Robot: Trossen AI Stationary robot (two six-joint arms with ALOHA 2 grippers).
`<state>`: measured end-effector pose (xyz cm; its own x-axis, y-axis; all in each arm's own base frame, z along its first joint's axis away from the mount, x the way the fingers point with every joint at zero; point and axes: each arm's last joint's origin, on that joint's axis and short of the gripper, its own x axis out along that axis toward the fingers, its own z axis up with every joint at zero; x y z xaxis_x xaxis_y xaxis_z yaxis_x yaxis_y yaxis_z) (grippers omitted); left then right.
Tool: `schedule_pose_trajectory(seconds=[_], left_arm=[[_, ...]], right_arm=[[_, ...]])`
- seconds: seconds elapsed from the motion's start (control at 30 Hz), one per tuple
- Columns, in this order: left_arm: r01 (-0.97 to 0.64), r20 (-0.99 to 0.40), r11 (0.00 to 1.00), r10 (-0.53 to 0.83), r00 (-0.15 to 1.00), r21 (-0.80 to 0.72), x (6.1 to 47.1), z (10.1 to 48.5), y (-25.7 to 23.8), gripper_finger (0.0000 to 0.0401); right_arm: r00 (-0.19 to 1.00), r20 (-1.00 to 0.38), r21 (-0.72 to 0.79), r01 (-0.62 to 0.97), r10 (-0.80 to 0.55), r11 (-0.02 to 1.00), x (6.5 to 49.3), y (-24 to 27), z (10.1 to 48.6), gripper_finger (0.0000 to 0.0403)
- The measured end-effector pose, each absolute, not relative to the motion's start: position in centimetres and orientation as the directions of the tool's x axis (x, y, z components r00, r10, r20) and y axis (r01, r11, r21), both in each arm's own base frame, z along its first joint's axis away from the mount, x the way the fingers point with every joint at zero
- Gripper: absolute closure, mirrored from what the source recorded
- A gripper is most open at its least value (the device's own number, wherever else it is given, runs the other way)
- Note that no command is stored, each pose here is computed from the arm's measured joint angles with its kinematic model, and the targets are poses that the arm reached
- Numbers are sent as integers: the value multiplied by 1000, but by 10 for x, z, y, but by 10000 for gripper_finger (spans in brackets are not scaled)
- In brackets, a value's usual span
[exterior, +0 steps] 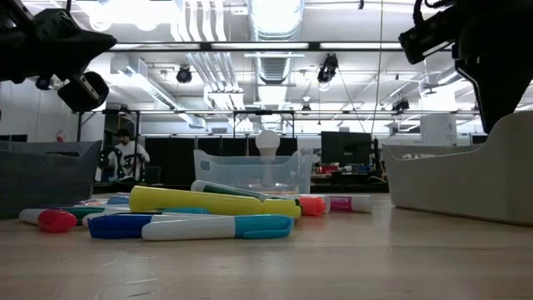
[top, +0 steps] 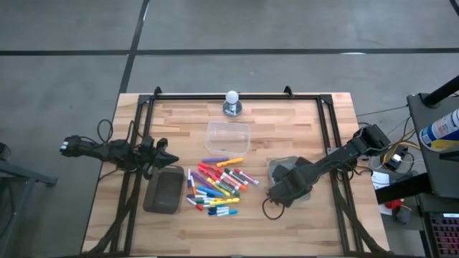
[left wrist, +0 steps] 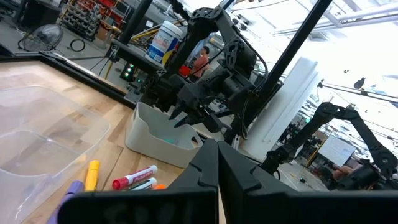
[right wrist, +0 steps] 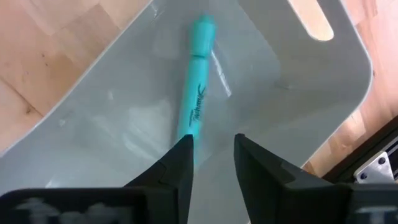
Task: Pick & Place Markers
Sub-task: Put the light blue highlighter into the gray bin, then put the yellow highlighter into the gray bin
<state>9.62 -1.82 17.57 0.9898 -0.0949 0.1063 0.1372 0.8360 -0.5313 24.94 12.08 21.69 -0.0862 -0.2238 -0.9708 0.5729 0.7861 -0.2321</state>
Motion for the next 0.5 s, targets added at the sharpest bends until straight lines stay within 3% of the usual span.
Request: schedule_pose_trajectory(seconds=[0.27,0.5], left_arm=[[137,106,836,-95,990,-532,96,176,-18,401],[137,106,837,-95,990,-530,96,176,-18,401]], right_arm=[[-96,-968,-245,565,-233,788,248,120,217,239],[-120,-963,-268,538,-243,799,247,119,224,231]])
